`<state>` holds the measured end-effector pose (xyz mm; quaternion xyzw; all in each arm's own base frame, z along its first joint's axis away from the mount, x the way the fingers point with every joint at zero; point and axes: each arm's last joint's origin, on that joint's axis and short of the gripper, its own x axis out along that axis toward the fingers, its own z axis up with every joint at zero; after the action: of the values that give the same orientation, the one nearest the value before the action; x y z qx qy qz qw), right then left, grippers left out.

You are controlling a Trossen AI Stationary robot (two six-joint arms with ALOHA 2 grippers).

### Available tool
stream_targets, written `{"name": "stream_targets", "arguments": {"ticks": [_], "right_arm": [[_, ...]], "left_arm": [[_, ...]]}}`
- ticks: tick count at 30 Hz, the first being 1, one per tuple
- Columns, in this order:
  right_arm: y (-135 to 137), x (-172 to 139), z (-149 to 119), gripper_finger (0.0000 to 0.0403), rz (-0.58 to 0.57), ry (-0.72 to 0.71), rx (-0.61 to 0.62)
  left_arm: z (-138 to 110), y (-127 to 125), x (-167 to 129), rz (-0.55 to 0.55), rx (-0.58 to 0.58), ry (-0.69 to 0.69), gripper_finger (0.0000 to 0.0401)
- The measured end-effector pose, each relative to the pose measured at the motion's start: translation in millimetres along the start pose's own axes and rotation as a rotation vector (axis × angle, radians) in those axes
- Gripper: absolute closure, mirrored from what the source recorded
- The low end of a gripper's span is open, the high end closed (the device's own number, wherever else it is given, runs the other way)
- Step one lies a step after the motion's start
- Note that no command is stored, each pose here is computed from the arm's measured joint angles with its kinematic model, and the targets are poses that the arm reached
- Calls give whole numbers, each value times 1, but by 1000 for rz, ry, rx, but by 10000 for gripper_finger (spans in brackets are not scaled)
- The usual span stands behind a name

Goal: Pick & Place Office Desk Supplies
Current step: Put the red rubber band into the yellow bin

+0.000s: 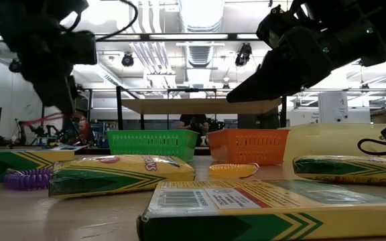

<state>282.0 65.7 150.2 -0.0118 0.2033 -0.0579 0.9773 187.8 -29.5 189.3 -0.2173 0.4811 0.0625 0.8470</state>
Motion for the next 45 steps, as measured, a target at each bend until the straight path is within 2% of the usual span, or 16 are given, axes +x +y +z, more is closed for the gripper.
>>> {"name": "stream_targets", "arguments": {"ticks": [7,16,27,36,41,45], "right_arm": [[0,0,0,292,0,1,-1],[0,0,0,282,0,1,0],[0,0,0,281,0,0,0],[0,0,0,294,0,0,0],[0,0,0,298,0,1,0],[0,0,0,297,0,1,0]], "left_arm": [[16,-12,-14,-37,80,-85,401],[40,-33,-32,-67,223,-319,401],[56,-43,-38,-124,281,-557,401],[50,-39,-20,-204,293,-745,401],[48,-37,-1,-210,298,-791,401],[50,-38,18,-169,288,-786,401]]}}
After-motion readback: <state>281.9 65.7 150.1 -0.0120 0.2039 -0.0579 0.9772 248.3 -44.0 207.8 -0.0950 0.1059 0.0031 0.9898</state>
